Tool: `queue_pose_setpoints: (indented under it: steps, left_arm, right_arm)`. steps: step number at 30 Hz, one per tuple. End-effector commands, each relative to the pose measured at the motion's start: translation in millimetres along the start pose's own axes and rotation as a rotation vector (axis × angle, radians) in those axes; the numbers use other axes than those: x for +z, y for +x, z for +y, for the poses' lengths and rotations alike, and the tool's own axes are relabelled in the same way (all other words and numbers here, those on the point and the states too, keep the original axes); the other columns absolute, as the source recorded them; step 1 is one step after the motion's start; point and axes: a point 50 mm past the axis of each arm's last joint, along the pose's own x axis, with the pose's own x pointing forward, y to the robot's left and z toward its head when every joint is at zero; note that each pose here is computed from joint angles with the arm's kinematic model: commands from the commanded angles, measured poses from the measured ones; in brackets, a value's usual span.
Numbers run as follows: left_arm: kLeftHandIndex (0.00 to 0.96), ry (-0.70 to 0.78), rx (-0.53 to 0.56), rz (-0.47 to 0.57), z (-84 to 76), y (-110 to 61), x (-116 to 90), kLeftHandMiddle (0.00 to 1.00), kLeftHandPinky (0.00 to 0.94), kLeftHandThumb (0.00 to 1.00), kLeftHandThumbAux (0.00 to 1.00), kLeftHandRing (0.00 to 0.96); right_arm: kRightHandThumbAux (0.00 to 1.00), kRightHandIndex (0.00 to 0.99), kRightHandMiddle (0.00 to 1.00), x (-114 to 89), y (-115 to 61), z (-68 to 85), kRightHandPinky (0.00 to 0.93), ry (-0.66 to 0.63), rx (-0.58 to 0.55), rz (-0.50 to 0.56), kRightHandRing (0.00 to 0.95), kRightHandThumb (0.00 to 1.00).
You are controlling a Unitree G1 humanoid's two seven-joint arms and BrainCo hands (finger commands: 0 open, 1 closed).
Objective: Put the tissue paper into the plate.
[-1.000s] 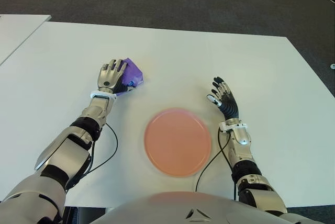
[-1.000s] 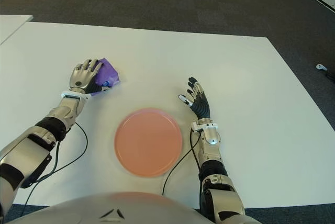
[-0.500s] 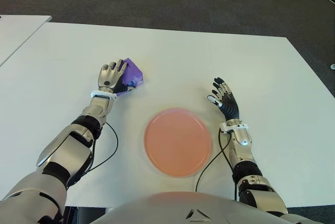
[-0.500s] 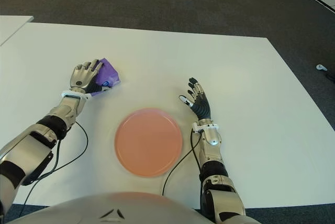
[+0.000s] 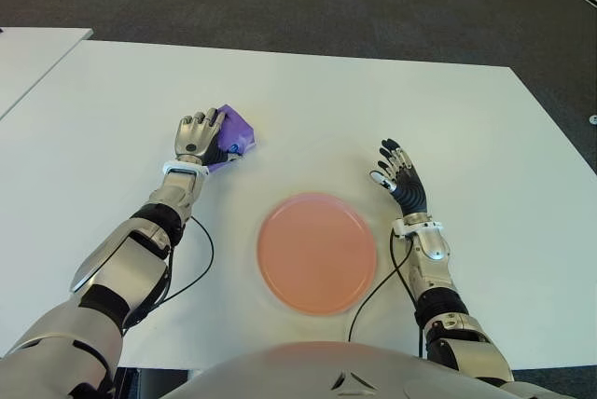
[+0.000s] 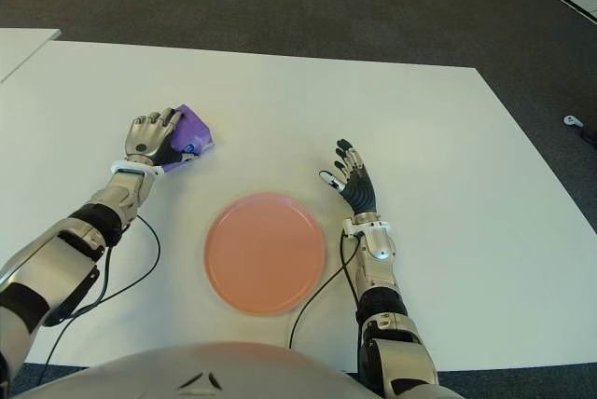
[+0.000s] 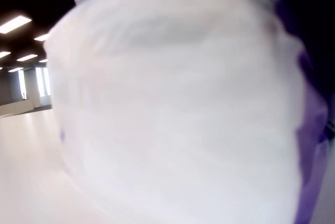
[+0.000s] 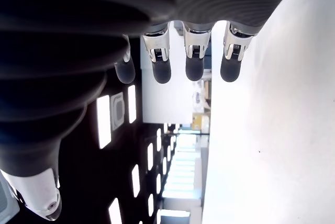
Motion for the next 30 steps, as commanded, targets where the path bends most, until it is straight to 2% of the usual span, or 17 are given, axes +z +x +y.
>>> queue_pose_setpoints:
  steps: [1, 5, 10, 16, 30]
  left_arm:
    - [0.404, -0.079, -0.152, -0.01, -46.0, -40.9, 6.6, 0.605, 0.662, 0.683, 0.679, 0.62]
    - [0.434, -0.141, -0.103, -0.028, -43.4, -41.2, 7.3, 0.721, 0.773, 0.725, 0.692, 0.731]
    - [0.442, -0.186, -0.074, -0.038, -42.0, -41.5, 7.5, 0.794, 0.813, 0.742, 0.696, 0.798]
    - [0.443, -0.191, -0.044, -0.05, -39.7, -40.2, 8.7, 0.831, 0.822, 0.748, 0.697, 0.831]
    - [0.442, -0.182, -0.011, -0.068, -35.9, -37.1, 10.0, 0.848, 0.82, 0.749, 0.698, 0.848]
  right_arm:
    - [0.644, 0.0, 0.008, -70.5, -92.7, -1.2, 0.018, 0.075, -0.079, 0.398, 0.0, 0.151]
    - [0.644, 0.0, 0.008, -70.4, -92.4, -1.3, 0.018, 0.075, -0.079, 0.398, 0.0, 0.151]
    - [0.644, 0.0, 0.008, -70.5, -91.9, -1.2, 0.018, 0.075, -0.079, 0.399, 0.0, 0.151]
    - [0.644, 0.0, 0.008, -70.8, -91.2, -0.8, 0.018, 0.076, -0.079, 0.4, 0.0, 0.151]
    - [0.644, 0.0, 0.008, -70.9, -89.0, -0.3, 0.018, 0.076, -0.079, 0.401, 0.0, 0.151]
